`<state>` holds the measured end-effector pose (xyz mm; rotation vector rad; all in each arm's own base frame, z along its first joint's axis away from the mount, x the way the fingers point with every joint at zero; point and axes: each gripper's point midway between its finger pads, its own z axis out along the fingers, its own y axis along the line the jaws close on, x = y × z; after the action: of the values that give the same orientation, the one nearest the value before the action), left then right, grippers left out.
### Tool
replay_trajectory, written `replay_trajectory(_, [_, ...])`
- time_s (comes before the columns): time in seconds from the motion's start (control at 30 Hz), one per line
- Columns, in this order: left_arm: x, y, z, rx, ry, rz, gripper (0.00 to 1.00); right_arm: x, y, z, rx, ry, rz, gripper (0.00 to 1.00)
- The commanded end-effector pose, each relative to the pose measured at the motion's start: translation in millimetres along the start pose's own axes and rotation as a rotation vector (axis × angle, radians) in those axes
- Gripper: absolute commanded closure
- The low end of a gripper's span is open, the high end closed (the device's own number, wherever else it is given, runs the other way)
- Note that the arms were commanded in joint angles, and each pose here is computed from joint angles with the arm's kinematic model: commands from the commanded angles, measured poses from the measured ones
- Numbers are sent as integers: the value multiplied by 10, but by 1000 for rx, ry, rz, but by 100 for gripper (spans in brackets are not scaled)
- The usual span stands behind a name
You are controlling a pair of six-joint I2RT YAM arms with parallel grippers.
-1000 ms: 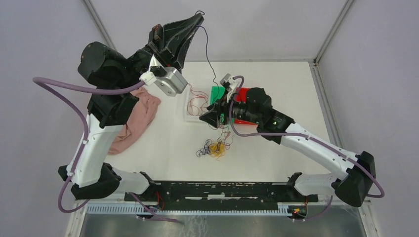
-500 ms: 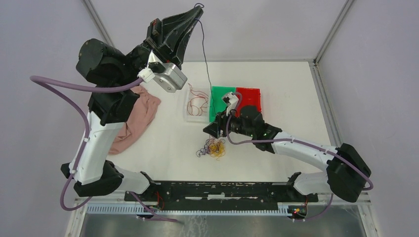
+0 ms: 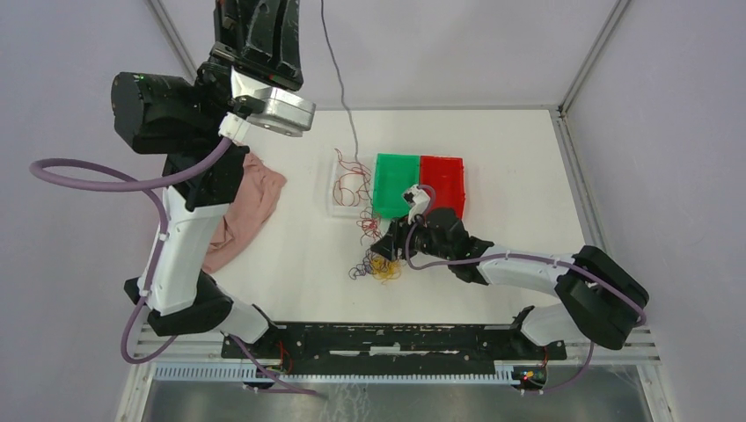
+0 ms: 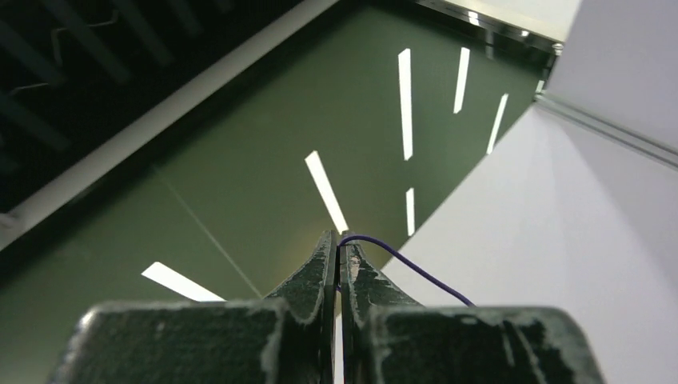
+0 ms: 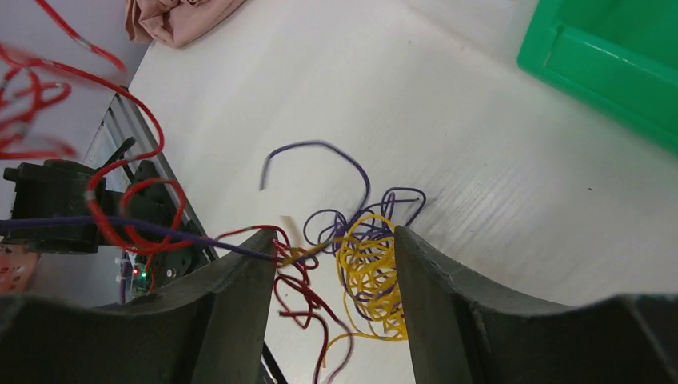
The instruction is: Untangle the cables
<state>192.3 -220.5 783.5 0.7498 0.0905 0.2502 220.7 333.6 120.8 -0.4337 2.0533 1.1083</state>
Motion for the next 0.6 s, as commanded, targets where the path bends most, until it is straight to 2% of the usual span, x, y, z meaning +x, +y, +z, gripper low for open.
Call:
replay_trajectory(0.0, [-182,611,-26,-206,-31,160,97,-120,49,34,-27,-84,25,38])
replay_trajectory(0.2, [-279,874,2,-304,-52,314,97,75,-142,46,32,-59,65,36])
replay_trajectory(0.37, [-495,1081,-39,-375,-109,460,97,323,-472,57,181,-6,129,32])
replay_trajectory(0.47, [-547,1155,-85,-390,-116,448,97,366,-486,48,187,-11,177,29])
replay_trajectory(0.57, [-423,1099,-116,-368,-66,343,97,230,-289,-18,101,-45,152,23])
